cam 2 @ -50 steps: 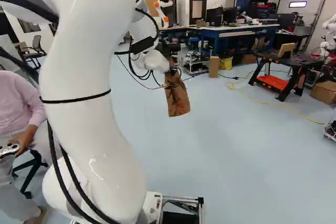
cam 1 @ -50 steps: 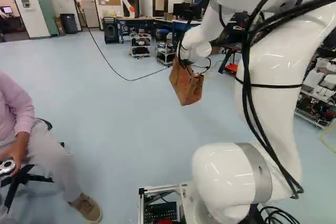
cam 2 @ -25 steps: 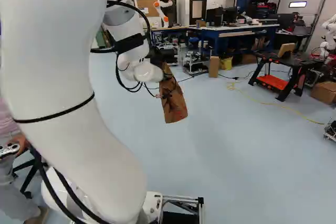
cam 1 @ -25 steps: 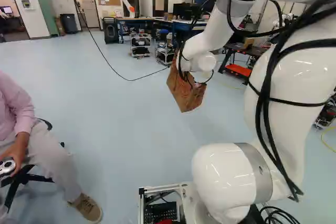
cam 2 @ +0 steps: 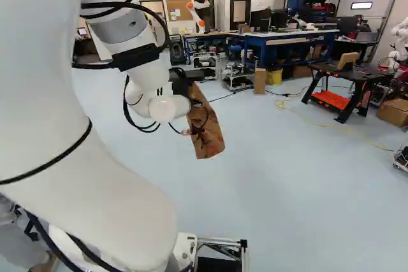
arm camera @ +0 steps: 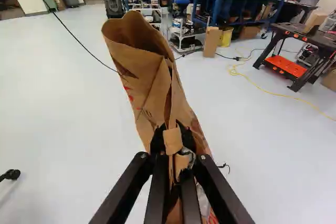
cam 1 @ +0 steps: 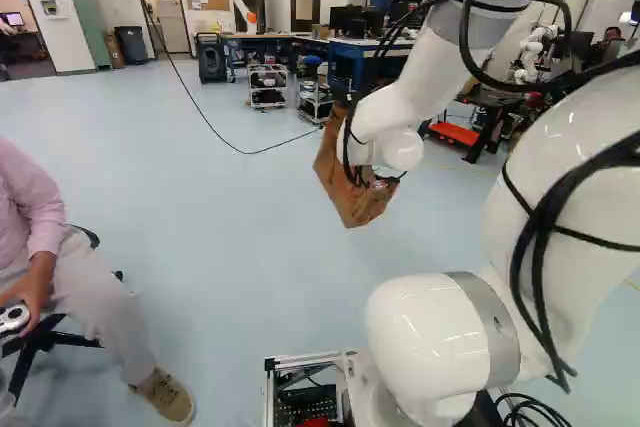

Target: Pick up the grocery bag from the ground

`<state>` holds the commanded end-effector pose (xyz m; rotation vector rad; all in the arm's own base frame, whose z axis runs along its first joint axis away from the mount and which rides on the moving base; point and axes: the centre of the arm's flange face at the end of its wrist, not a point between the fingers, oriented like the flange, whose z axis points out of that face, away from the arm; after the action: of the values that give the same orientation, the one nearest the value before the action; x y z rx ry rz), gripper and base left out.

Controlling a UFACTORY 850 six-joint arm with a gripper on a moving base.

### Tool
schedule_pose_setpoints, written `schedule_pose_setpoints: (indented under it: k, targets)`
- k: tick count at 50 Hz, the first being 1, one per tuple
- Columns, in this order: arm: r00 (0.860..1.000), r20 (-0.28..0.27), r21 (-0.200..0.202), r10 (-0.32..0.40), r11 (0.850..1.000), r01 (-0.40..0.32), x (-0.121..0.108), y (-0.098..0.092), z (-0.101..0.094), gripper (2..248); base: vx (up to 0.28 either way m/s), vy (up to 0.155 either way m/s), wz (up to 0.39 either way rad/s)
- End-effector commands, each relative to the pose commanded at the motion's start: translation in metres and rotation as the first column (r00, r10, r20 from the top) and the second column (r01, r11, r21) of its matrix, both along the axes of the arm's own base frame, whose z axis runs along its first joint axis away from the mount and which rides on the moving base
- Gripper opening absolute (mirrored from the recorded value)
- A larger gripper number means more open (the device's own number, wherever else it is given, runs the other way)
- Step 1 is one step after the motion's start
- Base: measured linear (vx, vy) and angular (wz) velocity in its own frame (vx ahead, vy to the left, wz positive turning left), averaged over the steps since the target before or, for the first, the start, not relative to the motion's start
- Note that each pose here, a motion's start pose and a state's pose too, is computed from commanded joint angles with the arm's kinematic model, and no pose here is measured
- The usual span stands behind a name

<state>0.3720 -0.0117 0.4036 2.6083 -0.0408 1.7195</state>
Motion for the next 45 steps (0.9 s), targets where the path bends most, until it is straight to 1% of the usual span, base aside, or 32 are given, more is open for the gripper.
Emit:
schedule_pose_setpoints:
  k: [9, 22, 34, 45]
  targets:
    - [1.000, 0.018, -0.001, 0.008, 1.000, -0.008, -0.025, 0.003, -0.008, 24, 0.000, 0.000, 0.000]
    - [0.999, 0.038, -0.001, 0.016, 1.000, -0.016, -0.053, 0.007, -0.019, 24, 0.000, 0.000, 0.000]
    - [0.998, 0.053, -0.002, 0.023, 1.000, -0.023, -0.074, 0.009, -0.027, 24, 0.000, 0.000, 0.000]
    - [0.998, 0.063, -0.002, 0.027, 1.000, -0.027, -0.088, 0.010, -0.032, 24, 0.000, 0.000, 0.000]
